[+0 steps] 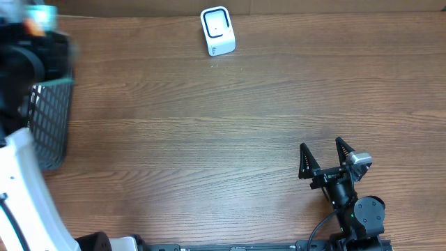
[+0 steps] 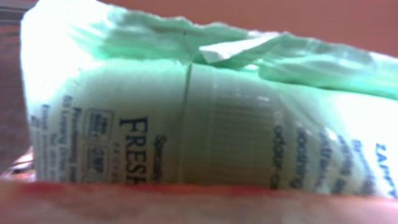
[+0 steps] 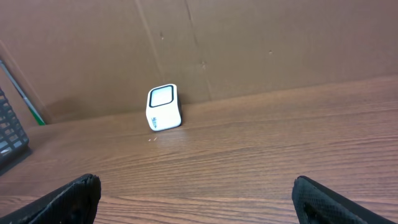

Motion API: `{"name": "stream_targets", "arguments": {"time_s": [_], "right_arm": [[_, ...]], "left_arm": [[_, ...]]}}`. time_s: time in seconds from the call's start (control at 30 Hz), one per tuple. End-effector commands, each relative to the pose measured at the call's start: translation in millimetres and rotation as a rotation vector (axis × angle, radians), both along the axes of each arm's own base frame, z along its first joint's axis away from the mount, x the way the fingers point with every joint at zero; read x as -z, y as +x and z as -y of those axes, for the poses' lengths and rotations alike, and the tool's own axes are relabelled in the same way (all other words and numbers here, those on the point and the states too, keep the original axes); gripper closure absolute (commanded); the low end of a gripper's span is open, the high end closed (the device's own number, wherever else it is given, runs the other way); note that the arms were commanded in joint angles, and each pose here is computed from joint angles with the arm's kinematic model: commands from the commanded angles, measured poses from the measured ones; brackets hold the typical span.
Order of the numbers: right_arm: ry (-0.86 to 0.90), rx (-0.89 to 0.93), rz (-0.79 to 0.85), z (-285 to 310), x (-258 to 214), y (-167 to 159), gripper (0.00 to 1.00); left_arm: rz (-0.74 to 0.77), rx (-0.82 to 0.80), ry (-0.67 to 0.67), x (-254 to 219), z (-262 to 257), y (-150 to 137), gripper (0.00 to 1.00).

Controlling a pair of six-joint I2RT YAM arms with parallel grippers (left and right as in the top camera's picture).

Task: Scan the item barcode
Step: 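Lift the packets out and carry them toward the table center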

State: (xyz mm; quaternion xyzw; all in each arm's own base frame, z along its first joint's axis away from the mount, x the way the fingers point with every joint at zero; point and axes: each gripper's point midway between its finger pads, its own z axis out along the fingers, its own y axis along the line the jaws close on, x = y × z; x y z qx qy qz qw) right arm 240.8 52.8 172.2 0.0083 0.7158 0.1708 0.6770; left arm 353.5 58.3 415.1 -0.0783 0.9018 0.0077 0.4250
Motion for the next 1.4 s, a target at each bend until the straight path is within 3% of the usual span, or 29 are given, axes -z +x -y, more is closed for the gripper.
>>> {"name": "stream_targets", "arguments": {"time_s": [0.0, 0.3, 0.43, 0.67, 1.0, 1.37], "right_arm": [[0.008, 0.01, 0.002, 2, 2, 0, 0.0], [0.007, 0.01, 0.002, 2, 2, 0, 0.0], [0.008, 0.01, 0.002, 2, 2, 0, 0.0], [0.008, 0.01, 0.002, 2, 2, 0, 0.0], [0.008, 0.01, 0.002, 2, 2, 0, 0.0], [0.008, 0.01, 0.002, 2, 2, 0, 0.0]], "left_arm": [[-0.026, 0.035, -0.009, 4, 51, 2, 0.57], [-0.299, 0.294, -0.072, 98, 214, 23, 0.55], [-0.471, 0.332, -0.076, 175, 292, 29, 0.56], [-0.609, 0.445, -0.082, 268, 392, 13, 0.58], [-0.67, 0.329, -0.169, 325, 447, -7, 0.67], [-0.682, 0.372, -0.1, 343, 469, -35, 0.59]]}}
